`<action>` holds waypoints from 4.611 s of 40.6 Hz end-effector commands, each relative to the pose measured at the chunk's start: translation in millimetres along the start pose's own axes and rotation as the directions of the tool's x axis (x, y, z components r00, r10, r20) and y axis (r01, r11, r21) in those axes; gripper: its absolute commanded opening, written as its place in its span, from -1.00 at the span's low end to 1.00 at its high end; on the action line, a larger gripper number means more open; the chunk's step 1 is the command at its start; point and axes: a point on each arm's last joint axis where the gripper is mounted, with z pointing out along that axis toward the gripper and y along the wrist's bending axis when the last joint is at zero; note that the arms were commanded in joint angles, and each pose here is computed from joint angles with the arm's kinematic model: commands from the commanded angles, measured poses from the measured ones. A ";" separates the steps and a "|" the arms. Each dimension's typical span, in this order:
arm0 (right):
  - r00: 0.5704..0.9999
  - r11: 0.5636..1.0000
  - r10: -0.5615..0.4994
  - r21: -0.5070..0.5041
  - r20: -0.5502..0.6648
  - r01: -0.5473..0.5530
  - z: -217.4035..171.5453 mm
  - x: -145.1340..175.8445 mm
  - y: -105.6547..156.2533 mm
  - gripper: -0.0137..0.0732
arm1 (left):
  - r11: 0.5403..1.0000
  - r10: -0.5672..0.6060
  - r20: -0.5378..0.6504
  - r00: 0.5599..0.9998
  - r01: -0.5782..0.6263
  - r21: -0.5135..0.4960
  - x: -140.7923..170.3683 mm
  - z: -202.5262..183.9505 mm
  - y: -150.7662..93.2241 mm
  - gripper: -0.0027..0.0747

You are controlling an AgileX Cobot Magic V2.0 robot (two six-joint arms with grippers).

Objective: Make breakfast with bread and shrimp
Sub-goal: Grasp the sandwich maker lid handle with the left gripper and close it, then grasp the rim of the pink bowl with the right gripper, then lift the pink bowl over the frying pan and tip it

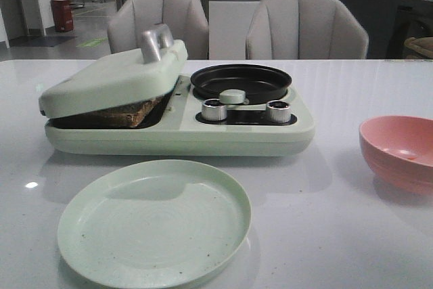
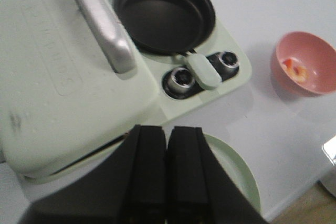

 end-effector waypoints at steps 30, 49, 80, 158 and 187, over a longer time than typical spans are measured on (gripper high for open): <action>0.995 0.998 0.061 -0.005 0.084 -0.061 7.1 -19.8 -0.2 0.55 | 0.999 0.039 0.146 0.989 -0.033 -0.039 123.8 -70.4 -46.7 -0.67; 0.890 0.867 0.403 0.401 -0.214 -0.296 66.5 -45.4 -81.7 0.55 | 0.999 0.039 0.156 0.987 -0.033 -0.039 123.0 -70.9 -46.7 -0.67; 0.748 0.781 0.587 0.458 -0.310 -0.424 187.0 -16.7 -203.0 0.55 | 0.999 0.038 0.153 0.988 -0.032 -0.038 123.3 -70.8 -46.8 -0.67; 0.788 0.225 -0.538 0.850 -0.299 0.477 264.1 -237.3 -35.9 -0.58 | 0.999 0.032 0.127 0.991 -0.028 -0.032 125.7 -70.5 -47.3 -0.67; 0.728 0.062 -0.574 0.866 -0.375 0.495 283.9 -243.5 -20.5 -0.58 | 0.999 0.032 0.127 0.991 -0.028 -0.032 125.7 -70.5 -47.3 -0.67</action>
